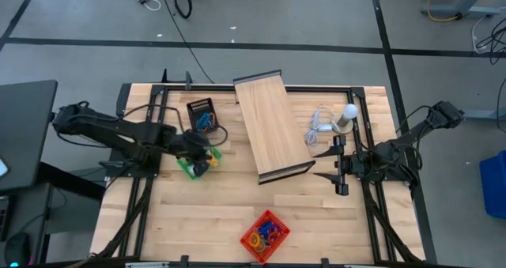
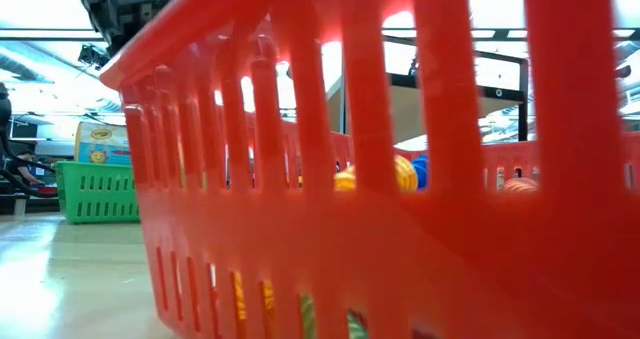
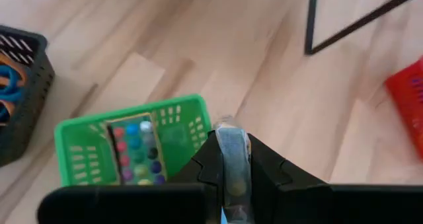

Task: Pick & Place Office Desk Supplies
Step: Put the small yellow crayon box into the green basket

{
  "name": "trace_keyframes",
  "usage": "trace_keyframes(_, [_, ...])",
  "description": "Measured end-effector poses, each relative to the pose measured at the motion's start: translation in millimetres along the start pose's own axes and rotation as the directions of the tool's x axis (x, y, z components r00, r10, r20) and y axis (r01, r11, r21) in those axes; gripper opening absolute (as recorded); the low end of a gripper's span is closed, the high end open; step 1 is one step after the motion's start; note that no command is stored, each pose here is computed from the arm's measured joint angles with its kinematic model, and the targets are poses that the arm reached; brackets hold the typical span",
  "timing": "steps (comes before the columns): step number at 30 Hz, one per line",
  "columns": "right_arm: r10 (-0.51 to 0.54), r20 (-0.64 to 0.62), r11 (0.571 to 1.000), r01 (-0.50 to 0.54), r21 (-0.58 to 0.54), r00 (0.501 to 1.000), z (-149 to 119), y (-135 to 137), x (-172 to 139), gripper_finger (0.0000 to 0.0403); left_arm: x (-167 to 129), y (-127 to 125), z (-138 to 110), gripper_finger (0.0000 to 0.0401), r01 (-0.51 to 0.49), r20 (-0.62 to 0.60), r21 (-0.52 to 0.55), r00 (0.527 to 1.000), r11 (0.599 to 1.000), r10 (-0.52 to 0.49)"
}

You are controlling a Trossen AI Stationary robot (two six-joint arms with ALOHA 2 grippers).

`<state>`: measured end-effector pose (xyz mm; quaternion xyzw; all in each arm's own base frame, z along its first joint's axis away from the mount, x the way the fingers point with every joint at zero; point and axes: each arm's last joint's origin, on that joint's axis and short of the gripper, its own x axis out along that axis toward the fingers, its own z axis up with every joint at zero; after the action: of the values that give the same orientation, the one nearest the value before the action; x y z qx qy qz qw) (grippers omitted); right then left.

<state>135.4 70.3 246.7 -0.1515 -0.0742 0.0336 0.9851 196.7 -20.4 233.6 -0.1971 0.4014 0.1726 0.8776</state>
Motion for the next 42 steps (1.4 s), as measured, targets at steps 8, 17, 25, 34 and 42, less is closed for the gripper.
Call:
trace_keyframes(8, [0.000,0.001,1.000,0.000,0.011,1.000,0.2,0.0,0.0,0.0242,5.9,-9.8,16.3,0.0038,-0.162,-0.038,0.054,0.986,0.985,0.164])
trace_keyframes(17, [-0.024,-0.006,0.998,0.024,0.055,1.000,0.1,-0.8,0.0,0.0242,-15.3,-11.0,29.4,0.0038,-0.249,-0.054,0.104,0.965,0.963,0.255])
trace_keyframes(25, [-0.027,0.001,0.998,0.027,0.050,1.000,1.0,-1.1,0.0,0.0242,-15.2,-8.7,27.5,0.0038,-0.284,-0.066,0.100,0.954,0.954,0.291])
trace_keyframes(34, [-0.028,0.005,0.999,0.028,0.033,1.000,1.6,-1.4,0.1,0.0242,-11.6,-8.8,27.3,0.0038,-0.304,-0.070,0.092,0.948,0.948,0.311])
trace_keyframes(42, [-0.042,0.007,0.998,0.042,0.041,0.999,2.1,-1.9,0.0,0.0242,22.2,-6.9,19.1,0.0038,-0.378,-0.177,0.163,0.897,0.911,0.404])
